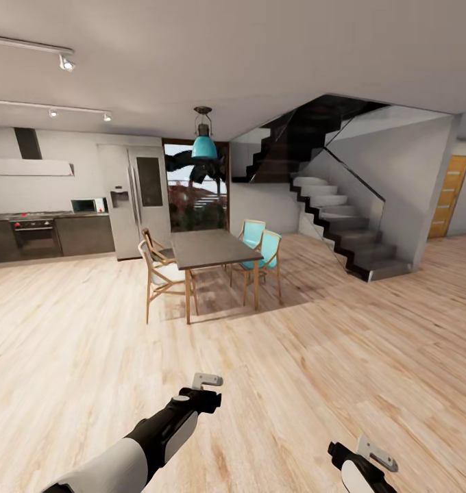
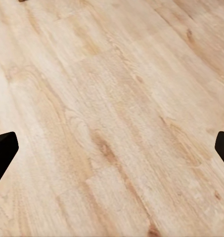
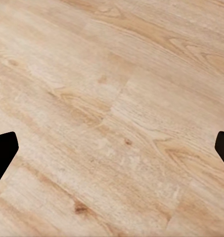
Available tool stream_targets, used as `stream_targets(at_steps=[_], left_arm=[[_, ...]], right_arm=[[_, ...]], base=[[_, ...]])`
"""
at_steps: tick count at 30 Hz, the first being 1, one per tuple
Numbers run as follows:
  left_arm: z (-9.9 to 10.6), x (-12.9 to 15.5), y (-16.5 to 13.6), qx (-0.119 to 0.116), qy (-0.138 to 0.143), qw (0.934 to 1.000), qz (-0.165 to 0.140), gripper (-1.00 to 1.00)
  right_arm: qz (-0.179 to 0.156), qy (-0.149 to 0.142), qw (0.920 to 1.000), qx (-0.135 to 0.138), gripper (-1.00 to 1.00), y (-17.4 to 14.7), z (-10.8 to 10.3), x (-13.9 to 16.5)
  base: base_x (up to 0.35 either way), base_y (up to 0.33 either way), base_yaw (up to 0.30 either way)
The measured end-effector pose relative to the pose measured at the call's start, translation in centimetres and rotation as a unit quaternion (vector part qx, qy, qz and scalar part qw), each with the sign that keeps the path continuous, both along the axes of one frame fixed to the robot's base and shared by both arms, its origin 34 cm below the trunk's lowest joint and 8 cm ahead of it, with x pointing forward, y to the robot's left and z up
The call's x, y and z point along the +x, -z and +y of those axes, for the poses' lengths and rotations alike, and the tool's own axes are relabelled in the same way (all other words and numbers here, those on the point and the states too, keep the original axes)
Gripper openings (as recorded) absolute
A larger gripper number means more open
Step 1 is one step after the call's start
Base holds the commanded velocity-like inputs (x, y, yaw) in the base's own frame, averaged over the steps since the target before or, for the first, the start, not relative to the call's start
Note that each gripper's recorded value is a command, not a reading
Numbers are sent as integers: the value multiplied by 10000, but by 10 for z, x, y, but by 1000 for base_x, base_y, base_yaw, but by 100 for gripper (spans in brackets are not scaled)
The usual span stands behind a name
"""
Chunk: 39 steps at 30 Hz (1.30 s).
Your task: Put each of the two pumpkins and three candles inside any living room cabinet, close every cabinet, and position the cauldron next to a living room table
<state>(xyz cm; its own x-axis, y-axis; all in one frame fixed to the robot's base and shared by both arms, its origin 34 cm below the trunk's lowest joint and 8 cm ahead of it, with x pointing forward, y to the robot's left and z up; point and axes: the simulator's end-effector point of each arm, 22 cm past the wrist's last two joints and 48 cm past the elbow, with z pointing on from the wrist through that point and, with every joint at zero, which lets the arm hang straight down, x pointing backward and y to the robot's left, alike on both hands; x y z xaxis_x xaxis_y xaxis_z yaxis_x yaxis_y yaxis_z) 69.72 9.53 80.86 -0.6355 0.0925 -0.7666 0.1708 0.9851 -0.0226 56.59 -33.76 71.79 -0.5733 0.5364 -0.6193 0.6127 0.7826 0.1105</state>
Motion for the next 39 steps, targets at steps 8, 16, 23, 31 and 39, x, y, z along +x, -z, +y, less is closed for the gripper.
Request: stream_targets(at_steps=[8,16,23,31,39], left_arm=[[-1,0,1,0,9,10000,5,100],[0,0,1,1,9,10000,6,100],[0,0,1,3,8,10000,6,100],[0,0,3,7,4,10000,22,100],[0,-1,6,6,5,10000,51,100]], right_arm=[[2,4,10000,31,100,1,2,0],[5,9,10000,25,100,1,0,0],[6,17,10000,4,100,1,-3,-1],[26,17,10000,-10,100,2,-5,-1],[54,15,10000,-11,100,4,-5,-2]], base=[[0,0,-177],[0,0,-271],[0,0,-283],[0,0,-274],[0,0,-259]])
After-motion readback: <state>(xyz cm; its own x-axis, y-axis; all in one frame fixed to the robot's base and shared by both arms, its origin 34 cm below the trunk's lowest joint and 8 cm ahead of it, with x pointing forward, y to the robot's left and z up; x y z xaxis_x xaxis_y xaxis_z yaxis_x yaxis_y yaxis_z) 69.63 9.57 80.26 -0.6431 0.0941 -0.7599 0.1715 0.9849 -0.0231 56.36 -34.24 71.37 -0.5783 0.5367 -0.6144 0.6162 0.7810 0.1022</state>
